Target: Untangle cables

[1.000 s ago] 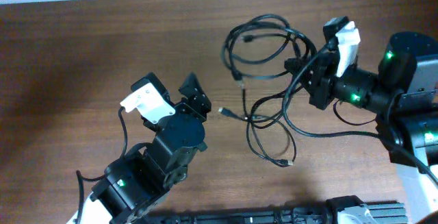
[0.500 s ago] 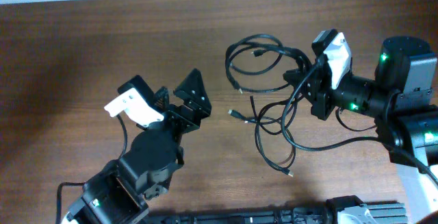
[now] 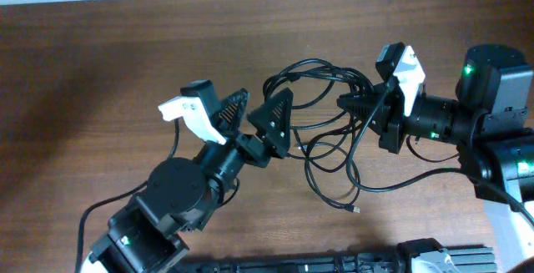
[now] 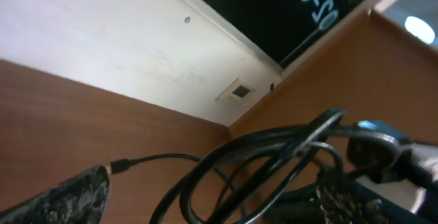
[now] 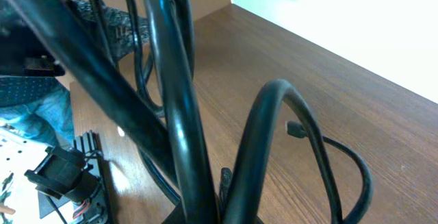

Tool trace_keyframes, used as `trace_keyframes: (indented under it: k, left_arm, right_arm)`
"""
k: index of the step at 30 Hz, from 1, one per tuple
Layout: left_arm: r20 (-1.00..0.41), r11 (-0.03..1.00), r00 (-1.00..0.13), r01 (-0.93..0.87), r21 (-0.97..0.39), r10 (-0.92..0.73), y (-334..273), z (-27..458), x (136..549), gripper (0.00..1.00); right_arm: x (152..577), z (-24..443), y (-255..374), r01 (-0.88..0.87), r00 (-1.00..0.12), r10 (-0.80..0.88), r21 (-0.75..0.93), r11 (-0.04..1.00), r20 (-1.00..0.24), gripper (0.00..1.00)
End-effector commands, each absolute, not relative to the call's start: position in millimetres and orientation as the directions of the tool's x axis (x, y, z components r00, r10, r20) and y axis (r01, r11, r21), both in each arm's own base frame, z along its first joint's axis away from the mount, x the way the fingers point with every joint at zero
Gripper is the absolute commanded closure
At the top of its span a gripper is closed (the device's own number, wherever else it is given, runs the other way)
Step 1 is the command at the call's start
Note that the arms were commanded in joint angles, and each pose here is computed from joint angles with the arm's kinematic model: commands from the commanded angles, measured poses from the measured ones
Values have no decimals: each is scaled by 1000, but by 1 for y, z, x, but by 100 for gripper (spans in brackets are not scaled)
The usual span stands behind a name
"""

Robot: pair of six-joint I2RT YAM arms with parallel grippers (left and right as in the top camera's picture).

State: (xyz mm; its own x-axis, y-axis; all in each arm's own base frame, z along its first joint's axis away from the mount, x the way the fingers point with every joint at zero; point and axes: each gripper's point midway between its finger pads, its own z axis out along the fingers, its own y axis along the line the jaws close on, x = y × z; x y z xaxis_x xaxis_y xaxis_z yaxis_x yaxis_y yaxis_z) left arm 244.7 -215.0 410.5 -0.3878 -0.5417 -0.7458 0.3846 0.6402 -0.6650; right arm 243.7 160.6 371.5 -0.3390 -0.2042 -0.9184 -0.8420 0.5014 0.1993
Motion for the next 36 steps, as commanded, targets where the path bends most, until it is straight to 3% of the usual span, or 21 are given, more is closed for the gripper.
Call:
trace_keyframes:
  k: [1, 5, 7, 10, 15, 20, 23, 30, 32, 36]
  left_arm:
    - [-865, 738, -337, 457, -496, -372, -229, 399, 252, 1]
    - [-883, 807, -335, 387, -447, -328, -234, 376, 273, 1]
    - [-903, 894, -262, 206, -398, -342, -207, 366, 293, 1]
    - [-933, 947, -167, -37, -318, -319, -163, 359, 302, 1]
    - [-971, 908, -29, -363, -209, -235, -98, 364, 292, 1]
    - [-995, 825, 10, -557, -90, -102, -60, 368, 273, 1]
    - [-998, 772, 33, -633, -58, -47, -46, 373, 262, 1]
    - [-992, 728, -88, -674, 128, 93, -30, 373, 263, 1]
    - [-992, 729, -90, -672, 129, 92, -30, 373, 264, 1]
    - [-985, 797, -144, -583, 159, 92, -44, 361, 274, 1]
  right_arm:
    - [229, 389, 171, -890, -296, -178, 203, 407, -939, 96]
    - [220, 393, 175, -908, -294, -162, 223, 354, -942, 96]
    - [220, 393, 175, -908, -295, -162, 223, 354, -942, 96]
    - [220, 393, 175, -908, -294, -162, 222, 355, -942, 96]
    - [226, 390, 172, -895, -298, -174, 211, 393, -939, 96]
    - [237, 383, 165, -861, -321, -187, 203, 466, -929, 96]
    - [242, 380, 162, -836, -348, -181, 218, 503, -920, 96]
    - [248, 377, 158, -809, -370, -177, 223, 543, -912, 96]
    - [259, 373, 149, -742, -424, -149, 249, 623, -893, 96]
    - [261, 373, 147, -734, -425, -147, 245, 634, -893, 96]
